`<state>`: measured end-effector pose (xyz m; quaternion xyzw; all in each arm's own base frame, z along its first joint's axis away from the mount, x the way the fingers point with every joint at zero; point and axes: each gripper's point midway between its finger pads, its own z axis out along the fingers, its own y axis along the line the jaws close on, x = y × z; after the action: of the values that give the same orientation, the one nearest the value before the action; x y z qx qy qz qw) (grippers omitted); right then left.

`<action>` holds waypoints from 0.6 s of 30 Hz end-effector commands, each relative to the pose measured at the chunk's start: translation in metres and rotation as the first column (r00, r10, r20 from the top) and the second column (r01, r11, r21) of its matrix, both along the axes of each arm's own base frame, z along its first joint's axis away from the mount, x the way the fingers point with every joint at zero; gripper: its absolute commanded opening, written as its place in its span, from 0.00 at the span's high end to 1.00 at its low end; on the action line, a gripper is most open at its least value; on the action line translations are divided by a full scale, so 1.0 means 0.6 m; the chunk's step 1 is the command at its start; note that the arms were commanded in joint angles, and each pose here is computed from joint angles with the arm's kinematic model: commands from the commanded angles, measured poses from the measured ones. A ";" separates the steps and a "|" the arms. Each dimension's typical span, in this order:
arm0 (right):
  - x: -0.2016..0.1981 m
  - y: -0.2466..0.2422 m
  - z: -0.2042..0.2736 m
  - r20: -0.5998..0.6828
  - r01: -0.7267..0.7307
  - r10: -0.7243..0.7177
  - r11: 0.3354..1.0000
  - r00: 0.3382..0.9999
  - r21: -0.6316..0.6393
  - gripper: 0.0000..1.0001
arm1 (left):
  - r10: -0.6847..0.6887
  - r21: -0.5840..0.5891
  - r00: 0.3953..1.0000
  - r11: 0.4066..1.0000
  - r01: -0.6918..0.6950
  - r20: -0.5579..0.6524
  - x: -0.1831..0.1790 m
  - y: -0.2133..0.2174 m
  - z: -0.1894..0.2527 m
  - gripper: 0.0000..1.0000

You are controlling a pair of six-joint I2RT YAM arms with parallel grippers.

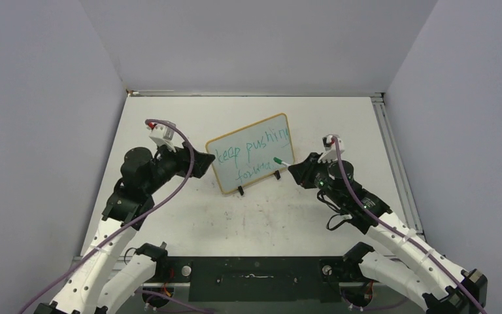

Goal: Write a sentence on the whiteboard
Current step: Place the whiteboard marker at the center of the board.

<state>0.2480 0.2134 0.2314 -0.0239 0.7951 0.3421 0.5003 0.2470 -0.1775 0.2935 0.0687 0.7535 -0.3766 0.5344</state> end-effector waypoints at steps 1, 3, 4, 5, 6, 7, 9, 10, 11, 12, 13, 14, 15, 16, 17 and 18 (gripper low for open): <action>-0.001 -0.113 -0.085 -0.086 0.259 -0.278 0.949 0.957 -0.182 0.95 | 0.277 0.210 0.959 0.936 -0.283 0.057 0.047 0.106 -0.017 0.26; 0.000 -0.139 -0.107 -0.093 0.323 -0.346 0.924 0.933 -0.203 0.95 | 0.371 0.251 0.925 0.890 -0.380 0.084 0.056 0.142 -0.028 0.23; 0.002 -0.151 -0.118 -0.094 0.352 -0.378 0.911 0.921 -0.215 0.95 | 0.403 0.264 0.911 0.872 -0.412 0.093 0.058 0.155 -0.034 0.21; 0.004 -0.159 -0.129 -0.094 0.371 -0.399 0.901 0.912 -0.226 0.94 | 0.421 0.276 0.902 0.859 -0.431 0.100 0.059 0.165 -0.040 0.21; 0.006 -0.165 -0.138 -0.095 0.386 -0.416 0.893 0.905 -0.233 0.94 | 0.435 0.288 0.895 0.848 -0.445 0.102 0.060 0.172 -0.046 0.21; 0.009 -0.169 -0.147 -0.094 0.399 -0.430 0.885 0.898 -0.239 0.93 | 0.447 0.295 0.889 0.840 -0.455 0.099 0.060 0.178 -0.053 0.21; 0.016 -0.171 -0.162 -0.096 0.414 -0.447 0.877 0.890 -0.243 0.93 | 0.449 0.307 0.889 0.836 -0.454 0.093 0.059 0.181 -0.063 0.21; 0.019 -0.170 -0.169 -0.095 0.416 -0.449 0.875 0.888 -0.245 0.92 | 0.446 0.312 0.890 0.836 -0.451 0.092 0.058 0.181 -0.066 0.21; 0.022 -0.170 -0.176 -0.092 0.420 -0.453 0.873 0.887 -0.248 0.91 | 0.445 0.317 0.891 0.836 -0.449 0.089 0.057 0.181 -0.069 0.21; 0.025 -0.173 -0.184 -0.088 0.430 -0.463 0.866 0.882 -0.255 0.90 | 0.446 0.319 0.891 0.834 -0.449 0.087 0.057 0.181 -0.071 0.21; 0.028 -0.176 -0.193 -0.084 0.439 -0.475 0.858 0.876 -0.266 0.90 | 0.445 0.321 0.891 0.835 -0.447 0.085 0.057 0.181 -0.073 0.21; 0.030 -0.182 -0.201 -0.080 0.455 -0.492 0.847 0.867 -0.276 0.89 | 0.444 0.321 0.892 0.836 -0.445 0.082 0.057 0.180 -0.074 0.21; 0.031 -0.183 -0.209 -0.081 0.457 -0.496 0.843 0.864 -0.285 0.89 | 0.444 0.322 0.892 0.836 -0.445 0.080 0.058 0.180 -0.075 0.21; 0.032 -0.183 -0.216 -0.083 0.453 -0.495 0.842 0.865 -0.293 0.89 | 0.442 0.323 0.894 0.837 -0.442 0.079 0.059 0.179 -0.076 0.21; 0.032 -0.183 -0.222 -0.086 0.450 -0.494 0.841 0.865 -0.299 0.89 | 0.442 0.325 0.894 0.837 -0.441 0.076 0.059 0.179 -0.078 0.21; 0.032 -0.183 -0.225 -0.090 0.448 -0.493 0.841 0.865 -0.303 0.88 | 0.441 0.328 0.895 0.836 -0.439 0.072 0.059 0.179 -0.080 0.21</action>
<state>0.2501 0.1065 0.0856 0.1083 0.8771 0.0975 0.4577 0.2795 -0.0755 0.2413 -0.0162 0.8084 -0.1229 0.5754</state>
